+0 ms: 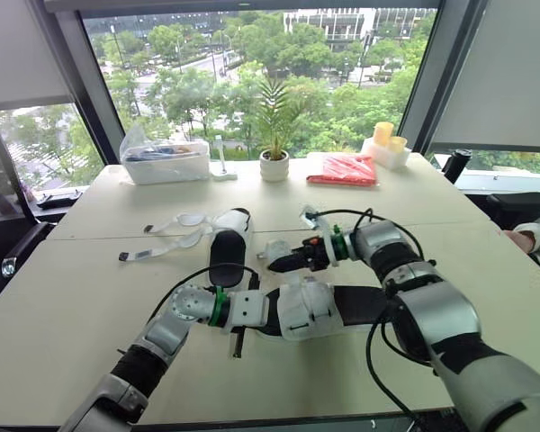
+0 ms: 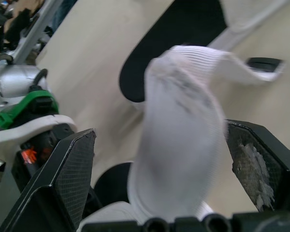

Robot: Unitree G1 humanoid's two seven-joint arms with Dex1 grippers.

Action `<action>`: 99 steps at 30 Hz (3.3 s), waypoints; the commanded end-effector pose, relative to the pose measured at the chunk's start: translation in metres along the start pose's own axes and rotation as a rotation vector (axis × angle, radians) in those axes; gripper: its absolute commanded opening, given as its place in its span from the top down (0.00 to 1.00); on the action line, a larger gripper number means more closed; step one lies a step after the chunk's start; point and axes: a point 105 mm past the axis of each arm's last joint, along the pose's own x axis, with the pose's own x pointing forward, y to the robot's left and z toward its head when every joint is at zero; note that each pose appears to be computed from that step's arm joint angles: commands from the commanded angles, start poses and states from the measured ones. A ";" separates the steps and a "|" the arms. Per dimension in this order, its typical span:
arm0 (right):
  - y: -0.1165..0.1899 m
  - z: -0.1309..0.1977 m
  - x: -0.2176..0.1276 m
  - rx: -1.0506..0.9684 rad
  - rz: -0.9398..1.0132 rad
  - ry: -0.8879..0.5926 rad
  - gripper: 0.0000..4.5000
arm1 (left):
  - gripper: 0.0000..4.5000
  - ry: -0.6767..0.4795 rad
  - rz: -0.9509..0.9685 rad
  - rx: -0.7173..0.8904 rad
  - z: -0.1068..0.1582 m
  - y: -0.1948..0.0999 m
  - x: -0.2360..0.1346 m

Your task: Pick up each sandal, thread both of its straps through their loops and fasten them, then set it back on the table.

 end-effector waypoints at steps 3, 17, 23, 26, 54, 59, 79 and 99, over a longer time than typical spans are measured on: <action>0.017 0.022 0.013 -0.042 0.062 -0.037 0.02 | 1.00 0.142 -0.184 -0.134 -0.039 -0.055 0.017; 0.029 0.064 0.014 -0.024 0.067 -0.238 0.02 | 1.00 0.150 -0.167 -0.150 -0.037 -0.059 0.013; 0.029 0.075 0.006 -0.019 0.062 -0.296 0.02 | 1.00 0.148 -0.167 -0.146 -0.036 -0.059 0.014; 0.030 0.081 0.000 -0.023 0.064 -0.321 0.02 | 1.00 0.149 -0.166 -0.149 -0.038 -0.058 0.014; 0.081 0.019 -0.055 -0.203 0.109 -0.344 0.99 | 1.00 0.130 -0.174 -0.163 -0.041 -0.059 0.021; 0.096 -0.016 -0.047 -0.288 0.046 -0.326 0.99 | 1.00 0.125 -0.166 -0.173 -0.042 -0.059 0.020; 0.128 -0.104 -0.074 -0.477 0.095 0.028 0.01 | 1.00 0.120 -0.166 -0.184 -0.041 -0.058 0.022; 0.101 -0.122 -0.071 0.233 -0.006 0.022 0.01 | 1.00 0.115 -0.175 -0.186 -0.046 -0.061 0.025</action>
